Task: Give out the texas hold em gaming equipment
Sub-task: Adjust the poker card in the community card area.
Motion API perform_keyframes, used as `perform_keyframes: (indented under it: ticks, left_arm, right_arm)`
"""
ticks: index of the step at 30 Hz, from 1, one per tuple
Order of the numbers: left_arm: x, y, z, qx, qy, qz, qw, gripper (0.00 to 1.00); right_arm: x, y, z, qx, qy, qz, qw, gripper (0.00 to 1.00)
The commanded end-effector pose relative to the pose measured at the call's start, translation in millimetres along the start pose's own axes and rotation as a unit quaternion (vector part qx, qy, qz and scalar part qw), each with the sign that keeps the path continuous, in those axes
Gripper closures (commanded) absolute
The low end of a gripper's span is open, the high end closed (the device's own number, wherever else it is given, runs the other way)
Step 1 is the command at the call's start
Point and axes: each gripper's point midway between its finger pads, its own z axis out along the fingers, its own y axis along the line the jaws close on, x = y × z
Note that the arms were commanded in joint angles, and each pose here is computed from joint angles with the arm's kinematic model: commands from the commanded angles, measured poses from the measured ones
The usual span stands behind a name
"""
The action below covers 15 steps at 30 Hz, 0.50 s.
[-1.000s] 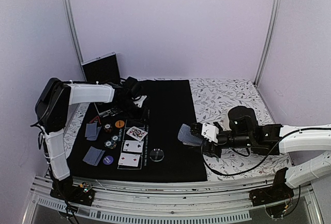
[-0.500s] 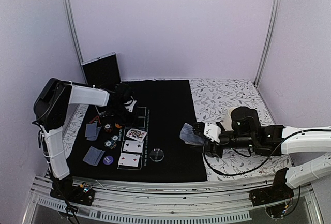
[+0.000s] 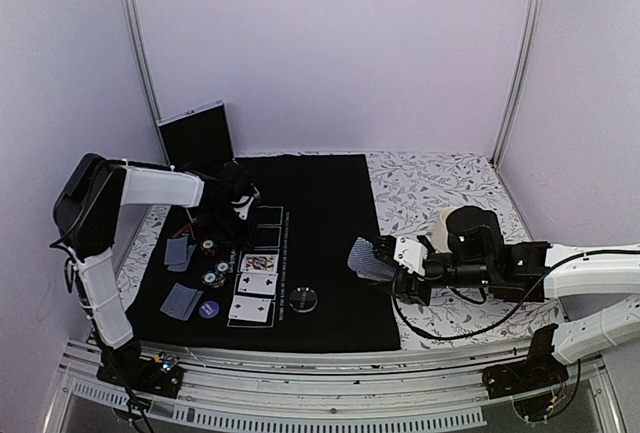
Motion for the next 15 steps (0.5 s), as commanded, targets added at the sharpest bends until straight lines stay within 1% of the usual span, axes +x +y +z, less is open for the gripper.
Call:
perform_keyframes:
  ticks: [1,4,6,9,12,13,15]
  left_arm:
    - [-26.8,-18.5,-40.4,-0.006,-0.056,0.029,0.998,0.73]
    - [-9.9,-28.4,-52.3,-0.011,-0.039,0.055,0.998,0.67]
    - [10.6,-34.6,-54.1,-0.007,-0.02,0.067,0.998,0.67]
    - [28.0,-52.1,-60.4,0.025,-0.014,0.076,0.997,0.66]
    - [19.8,-59.2,-82.6,0.039,-0.045,0.075,0.995,0.66]
    - [12.7,-56.9,-93.9,0.04,-0.062,0.072,0.995,0.63]
    - [-2.1,-47.5,-118.6,0.045,-0.097,0.064,0.992,0.52]
  right_arm:
    - [-13.6,-5.5,-5.7,0.014,-0.02,0.001,1.0,0.48]
    - [-10.8,-3.8,-5.6,0.013,-0.019,0.002,1.0,0.48]
    - [-7.3,-2.7,-4.3,0.011,-0.015,0.003,1.0,0.48]
    - [-5.0,-1.5,-2.2,0.009,-0.013,0.002,1.0,0.48]
    - [-7.8,-2.0,-2.1,0.009,-0.018,-0.001,1.0,0.48]
    - [-8.7,-3.0,-2.4,0.011,-0.019,-0.003,1.0,0.48]
    - [-8.6,-3.6,-3.1,0.014,-0.02,-0.009,1.0,0.48]
